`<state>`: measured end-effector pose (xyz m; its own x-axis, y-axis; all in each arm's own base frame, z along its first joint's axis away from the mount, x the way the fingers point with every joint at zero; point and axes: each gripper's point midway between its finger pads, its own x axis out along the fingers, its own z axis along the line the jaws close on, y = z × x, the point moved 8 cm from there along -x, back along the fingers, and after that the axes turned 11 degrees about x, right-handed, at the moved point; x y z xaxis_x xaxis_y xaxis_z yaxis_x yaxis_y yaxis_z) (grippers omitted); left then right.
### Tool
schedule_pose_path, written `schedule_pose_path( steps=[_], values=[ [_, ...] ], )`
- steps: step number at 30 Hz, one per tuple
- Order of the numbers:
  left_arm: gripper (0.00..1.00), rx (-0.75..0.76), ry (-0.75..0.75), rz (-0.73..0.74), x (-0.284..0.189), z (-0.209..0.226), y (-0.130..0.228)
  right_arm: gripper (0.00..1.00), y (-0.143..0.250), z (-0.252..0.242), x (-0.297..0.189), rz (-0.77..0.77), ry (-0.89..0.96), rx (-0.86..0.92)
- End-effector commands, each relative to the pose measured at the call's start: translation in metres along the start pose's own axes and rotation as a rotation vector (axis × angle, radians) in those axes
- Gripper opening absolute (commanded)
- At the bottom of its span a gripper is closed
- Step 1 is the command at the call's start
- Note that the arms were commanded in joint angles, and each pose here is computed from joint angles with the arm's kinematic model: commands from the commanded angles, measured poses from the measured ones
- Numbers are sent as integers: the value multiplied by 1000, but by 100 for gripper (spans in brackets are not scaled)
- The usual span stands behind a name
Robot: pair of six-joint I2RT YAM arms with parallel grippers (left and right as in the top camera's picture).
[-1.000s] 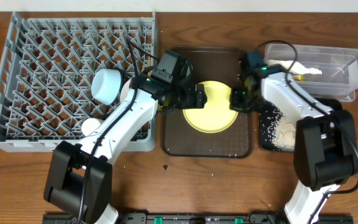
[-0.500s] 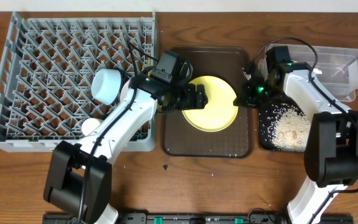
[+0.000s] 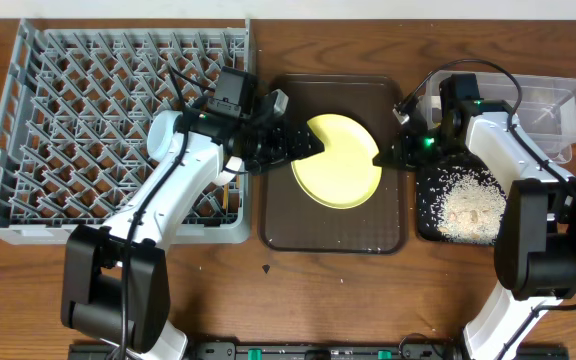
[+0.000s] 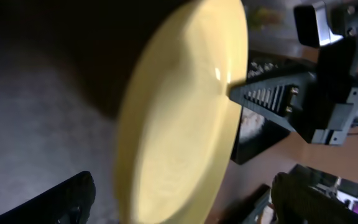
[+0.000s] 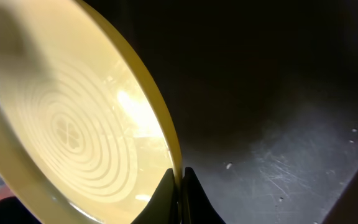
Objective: Sort waste into correct bins and load items into the dishwasher
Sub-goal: 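Release the right gripper and carry the plate left to the rack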
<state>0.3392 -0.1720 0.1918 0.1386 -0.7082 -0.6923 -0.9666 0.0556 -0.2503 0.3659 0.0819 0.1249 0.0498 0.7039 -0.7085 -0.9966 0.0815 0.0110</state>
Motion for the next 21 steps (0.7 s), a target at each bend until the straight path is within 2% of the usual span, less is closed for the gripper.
schedule_pose_path(
  steps=[1, 3, 6, 8, 10, 14, 15, 16, 18, 21],
  values=[
    [91, -9, 45, 28, 3, -4, 4, 1, 3, 15, -14, -18, -101, -60],
    [90, -7, 65, 36, 3, -7, 5, 1, 4, 19, -16, -20, -125, -69],
    [75, -7, 86, 44, 3, -9, 6, 1, 5, 25, -22, -33, -136, -87],
    [69, -7, 86, 44, 3, -9, 6, 1, 6, 29, -26, -43, -140, -99],
    [57, -7, 86, 44, 3, -9, 6, 1, 7, 33, -31, -55, -141, -113],
    [25, -4, 87, 40, 2, -10, 5, 2, 11, 40, -39, -71, -136, -133],
    [20, 0, 88, 35, 1, -11, 5, 9, 12, 42, -41, -74, -132, -140],
    [15, 11, 85, 18, -4, -14, 4, 26, 14, 43, -44, -79, -121, -142],
    [8, 50, 34, -59, -24, -23, 0, 48, 19, 51, -54, -95, -119, -160],
    [8, 84, -107, -197, -61, -27, -2, 52, 27, 58, -71, -142, -63, -186]
  ],
)
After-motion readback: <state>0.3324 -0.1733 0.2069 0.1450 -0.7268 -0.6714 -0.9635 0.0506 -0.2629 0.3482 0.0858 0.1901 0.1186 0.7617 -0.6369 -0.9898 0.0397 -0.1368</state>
